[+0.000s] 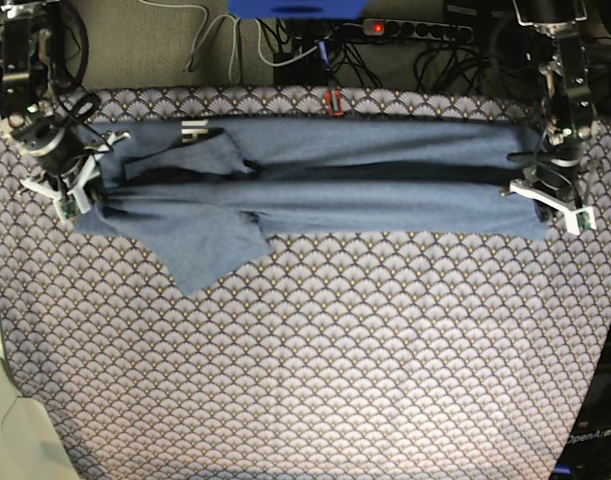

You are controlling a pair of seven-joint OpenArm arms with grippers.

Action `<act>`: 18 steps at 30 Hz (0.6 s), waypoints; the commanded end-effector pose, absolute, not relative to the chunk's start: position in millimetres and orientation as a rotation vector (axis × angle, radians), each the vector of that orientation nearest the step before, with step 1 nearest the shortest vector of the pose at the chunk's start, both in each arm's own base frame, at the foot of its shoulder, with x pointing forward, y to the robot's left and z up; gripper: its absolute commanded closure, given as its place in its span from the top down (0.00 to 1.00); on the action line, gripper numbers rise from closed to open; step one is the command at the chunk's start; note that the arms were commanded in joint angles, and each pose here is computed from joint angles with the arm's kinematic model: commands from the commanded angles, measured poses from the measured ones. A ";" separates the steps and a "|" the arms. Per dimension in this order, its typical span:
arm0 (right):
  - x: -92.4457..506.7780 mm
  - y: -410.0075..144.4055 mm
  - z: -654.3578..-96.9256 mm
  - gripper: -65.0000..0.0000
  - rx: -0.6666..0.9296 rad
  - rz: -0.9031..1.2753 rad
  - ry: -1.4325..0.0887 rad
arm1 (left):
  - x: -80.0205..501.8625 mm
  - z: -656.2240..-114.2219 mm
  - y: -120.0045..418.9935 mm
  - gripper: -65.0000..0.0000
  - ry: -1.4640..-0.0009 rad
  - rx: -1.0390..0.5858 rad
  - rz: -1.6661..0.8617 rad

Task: Fold the T-shirt properly
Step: 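Fold the hem with both grippers up over toward the collar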

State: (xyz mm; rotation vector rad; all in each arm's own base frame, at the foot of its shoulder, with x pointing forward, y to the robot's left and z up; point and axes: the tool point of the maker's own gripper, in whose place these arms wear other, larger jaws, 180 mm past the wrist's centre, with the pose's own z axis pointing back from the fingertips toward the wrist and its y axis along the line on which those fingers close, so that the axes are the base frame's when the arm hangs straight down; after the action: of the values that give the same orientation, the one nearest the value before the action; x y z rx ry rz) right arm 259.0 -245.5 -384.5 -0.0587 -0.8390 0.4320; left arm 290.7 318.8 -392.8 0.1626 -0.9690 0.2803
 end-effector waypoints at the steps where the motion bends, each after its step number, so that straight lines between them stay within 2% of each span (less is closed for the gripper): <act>1: 263.0 -249.3 -373.1 0.00 -0.077 0.443 -0.871 | 299.9 -375.2 327.2 0.01 -1.025 0.190 0.276; 18: 237.0 -249.4 -391.2 0.00 -0.062 0.440 -0.798 | 276.4 -388.1 326.2 0.02 -0.971 0.198 0.261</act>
State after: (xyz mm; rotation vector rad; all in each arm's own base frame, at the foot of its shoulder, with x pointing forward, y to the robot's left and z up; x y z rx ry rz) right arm 232.6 -243.5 -398.8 -0.0409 -0.7776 0.4342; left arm 271.1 316.6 -401.8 0.1679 -0.9280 0.2658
